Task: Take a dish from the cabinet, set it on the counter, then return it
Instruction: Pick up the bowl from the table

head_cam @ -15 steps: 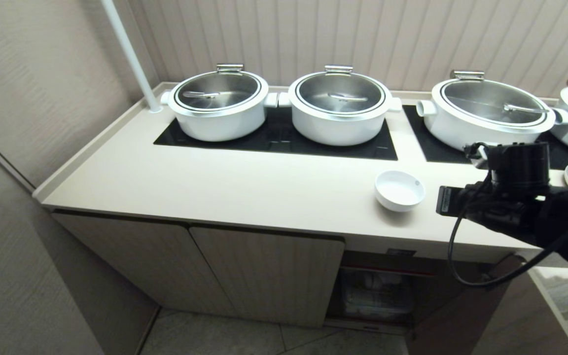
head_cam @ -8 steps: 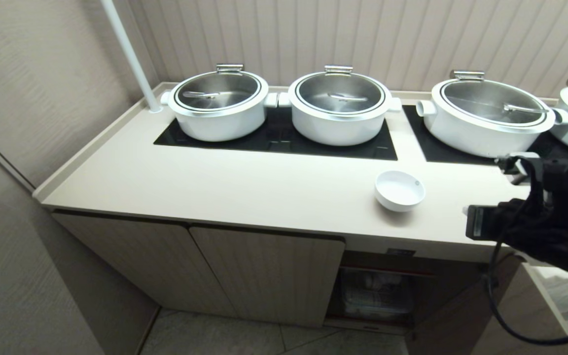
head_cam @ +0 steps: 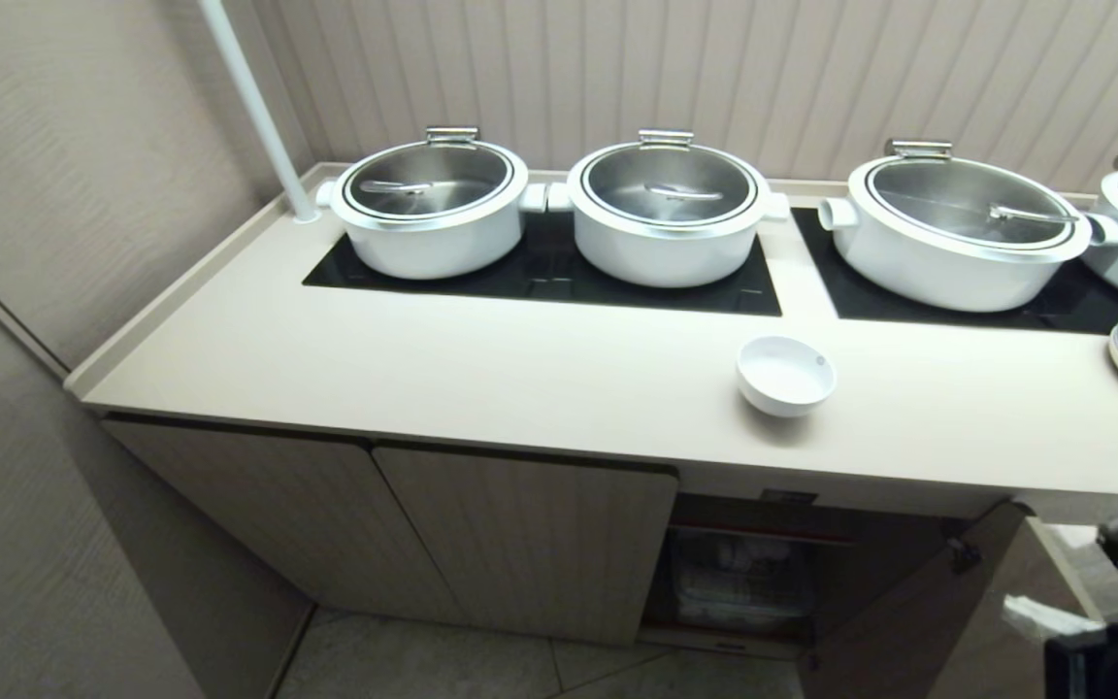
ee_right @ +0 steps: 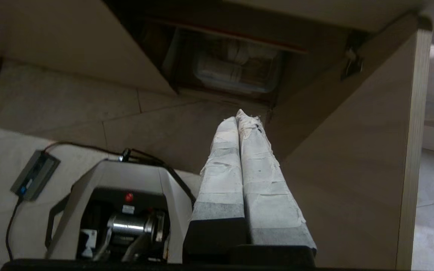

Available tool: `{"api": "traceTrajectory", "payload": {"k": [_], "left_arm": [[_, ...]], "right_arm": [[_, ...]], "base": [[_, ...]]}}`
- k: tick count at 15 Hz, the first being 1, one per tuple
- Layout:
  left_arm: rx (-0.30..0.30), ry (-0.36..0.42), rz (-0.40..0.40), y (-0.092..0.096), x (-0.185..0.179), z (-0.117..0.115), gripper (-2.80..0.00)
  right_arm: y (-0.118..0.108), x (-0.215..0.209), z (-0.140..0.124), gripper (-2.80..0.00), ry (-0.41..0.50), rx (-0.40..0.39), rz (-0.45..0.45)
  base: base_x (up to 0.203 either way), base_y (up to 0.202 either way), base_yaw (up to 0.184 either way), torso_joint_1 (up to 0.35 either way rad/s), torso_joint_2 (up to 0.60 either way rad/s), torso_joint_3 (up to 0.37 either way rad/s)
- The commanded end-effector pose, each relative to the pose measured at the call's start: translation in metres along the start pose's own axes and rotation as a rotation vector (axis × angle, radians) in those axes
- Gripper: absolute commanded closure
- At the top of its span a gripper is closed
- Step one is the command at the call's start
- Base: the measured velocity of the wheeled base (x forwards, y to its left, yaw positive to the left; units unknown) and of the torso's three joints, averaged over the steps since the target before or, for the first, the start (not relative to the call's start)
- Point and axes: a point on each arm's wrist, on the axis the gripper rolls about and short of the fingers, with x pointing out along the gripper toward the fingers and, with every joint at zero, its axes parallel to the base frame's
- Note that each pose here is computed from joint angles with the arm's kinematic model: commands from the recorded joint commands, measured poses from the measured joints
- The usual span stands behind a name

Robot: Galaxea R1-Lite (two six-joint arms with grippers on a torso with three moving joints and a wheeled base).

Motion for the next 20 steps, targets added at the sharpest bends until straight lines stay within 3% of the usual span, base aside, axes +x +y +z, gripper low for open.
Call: {"api": "traceTrajectory", "payload": {"k": [1,7,13,20], "left_arm": [[-0.001,-0.001,0.001,0.000,0.000,0.000,0.00],[-0.001,-0.002,0.001,0.000,0.000,0.000,0.00],[-0.001,-0.001,0.001,0.000,0.000,0.000,0.00],[-0.001,-0.001,0.001,0.000,0.000,0.000,0.00]], "right_arm": [[-0.007,-0.025,-0.019,0.00,-0.080,0.007,-0.014],[-0.013,-0.050,-0.052,0.00,0.037,0.008,-0.064],[-0.011,-0.082,-0.079,0.00,-0.156,-0.004,-0.022],[-0.010,-0.097,-0.089,0.00,-0.371,0.015,-0.094]], "base": [[0.000,0.000,0.000,0.000,0.00,0.000],[0.000,0.000,0.000,0.000,0.00,0.000],[0.000,0.000,0.000,0.000,0.00,0.000],[0.000,0.000,0.000,0.000,0.00,0.000]]}}
